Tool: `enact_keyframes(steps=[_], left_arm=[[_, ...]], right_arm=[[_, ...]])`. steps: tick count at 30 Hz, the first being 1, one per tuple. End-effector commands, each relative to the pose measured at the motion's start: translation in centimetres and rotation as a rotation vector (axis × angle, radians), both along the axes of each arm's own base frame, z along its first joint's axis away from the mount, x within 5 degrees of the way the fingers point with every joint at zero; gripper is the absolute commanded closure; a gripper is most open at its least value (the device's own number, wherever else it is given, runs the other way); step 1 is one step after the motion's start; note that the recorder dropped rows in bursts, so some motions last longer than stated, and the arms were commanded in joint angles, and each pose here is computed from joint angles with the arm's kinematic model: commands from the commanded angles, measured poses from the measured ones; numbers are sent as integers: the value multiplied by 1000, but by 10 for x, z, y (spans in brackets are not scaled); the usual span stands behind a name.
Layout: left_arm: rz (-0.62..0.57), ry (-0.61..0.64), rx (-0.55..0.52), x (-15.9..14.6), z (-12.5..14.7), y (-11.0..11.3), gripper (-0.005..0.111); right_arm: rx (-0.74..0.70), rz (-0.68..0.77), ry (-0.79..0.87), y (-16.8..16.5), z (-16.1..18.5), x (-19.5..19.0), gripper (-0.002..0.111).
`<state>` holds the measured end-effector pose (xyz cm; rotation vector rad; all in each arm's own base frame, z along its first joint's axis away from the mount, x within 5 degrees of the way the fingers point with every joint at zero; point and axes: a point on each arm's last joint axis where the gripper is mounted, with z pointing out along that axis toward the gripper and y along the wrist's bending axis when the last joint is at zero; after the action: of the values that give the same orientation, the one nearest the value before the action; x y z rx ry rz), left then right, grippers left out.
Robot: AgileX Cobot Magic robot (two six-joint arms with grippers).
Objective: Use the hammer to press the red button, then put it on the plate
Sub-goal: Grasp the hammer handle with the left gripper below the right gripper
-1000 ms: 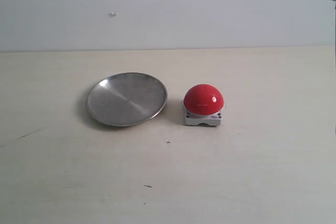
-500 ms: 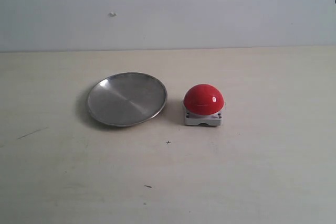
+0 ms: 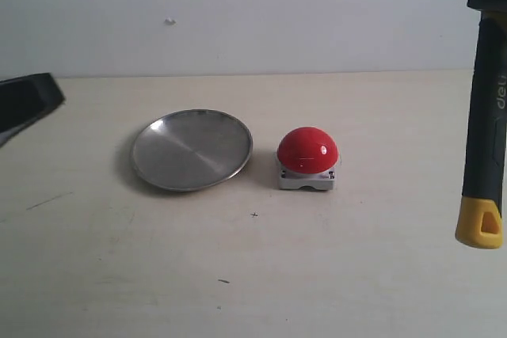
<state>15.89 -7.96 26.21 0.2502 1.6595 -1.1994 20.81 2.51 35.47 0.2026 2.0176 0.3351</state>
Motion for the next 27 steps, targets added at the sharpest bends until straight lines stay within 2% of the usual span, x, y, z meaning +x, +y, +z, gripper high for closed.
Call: enact_keyframes(steps=[1, 6, 8, 13, 14, 17, 20, 27], left_arm=[[-181, 59, 30, 33, -13, -37, 61], [-371, -23, 55, 47, -18, -112, 58], [-406, -38, 83, 51, -19, -140, 58], [-414, -26, 243, 60, -30, -205, 58], [-439, -38, 263, 60, -31, -227, 58], [-481, -51, 246, 56, -30, -251, 57], [-527, -67, 223, 50, -28, -275, 46], [-528, -27, 199, 54, -40, -301, 43]], right_arm=[[9, 16, -95, 2, 10, 2, 108], [24, 1, -56, 2, -10, 13, 108], [22, -5, -42, 2, -19, 16, 108], [26, -11, -30, 2, -25, 20, 108], [26, -11, -30, 2, -25, 20, 108], [23, -9, -29, 2, -25, 20, 108], [19, -6, -26, 2, -26, 20, 108], [20, -3, -13, 3, -27, 19, 108]])
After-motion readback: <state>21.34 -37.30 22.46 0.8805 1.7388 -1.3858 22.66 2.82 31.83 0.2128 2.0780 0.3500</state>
